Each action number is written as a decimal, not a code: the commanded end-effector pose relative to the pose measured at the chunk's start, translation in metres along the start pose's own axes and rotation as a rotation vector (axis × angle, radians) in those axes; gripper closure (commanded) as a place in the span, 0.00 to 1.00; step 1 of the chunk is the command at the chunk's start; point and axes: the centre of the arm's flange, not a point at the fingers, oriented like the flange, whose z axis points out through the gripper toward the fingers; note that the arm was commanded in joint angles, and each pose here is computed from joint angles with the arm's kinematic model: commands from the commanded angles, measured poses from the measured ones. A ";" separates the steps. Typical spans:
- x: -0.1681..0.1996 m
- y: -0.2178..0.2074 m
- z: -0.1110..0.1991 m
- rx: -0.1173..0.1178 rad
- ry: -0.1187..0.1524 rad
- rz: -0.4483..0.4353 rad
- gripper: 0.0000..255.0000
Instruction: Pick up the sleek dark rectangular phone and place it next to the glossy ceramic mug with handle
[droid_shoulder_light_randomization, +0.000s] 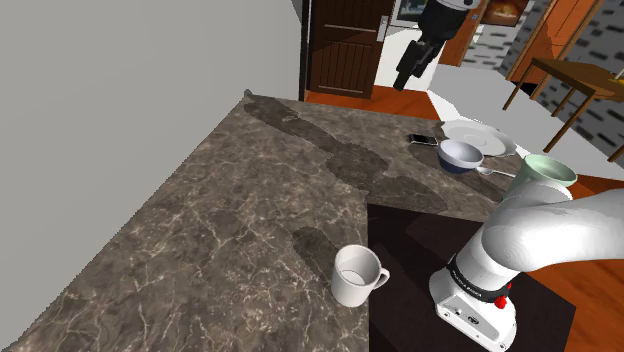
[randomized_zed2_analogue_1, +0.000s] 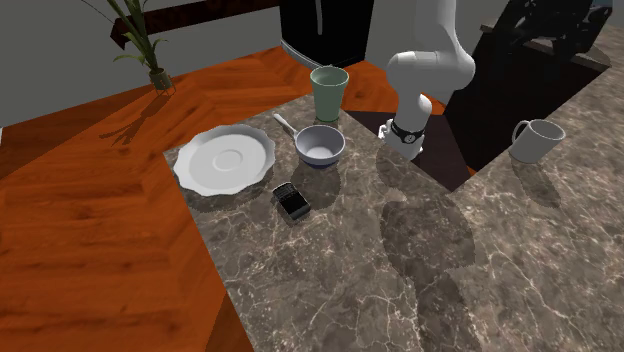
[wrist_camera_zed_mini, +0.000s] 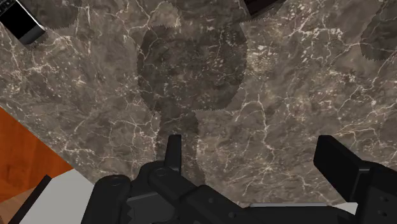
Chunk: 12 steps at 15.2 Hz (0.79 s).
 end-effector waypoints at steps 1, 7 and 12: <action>0.000 0.000 0.000 0.000 0.000 0.000 0.00; -0.030 0.065 0.043 0.037 0.003 -0.105 0.00; -0.050 0.120 0.081 0.068 0.005 -0.193 0.00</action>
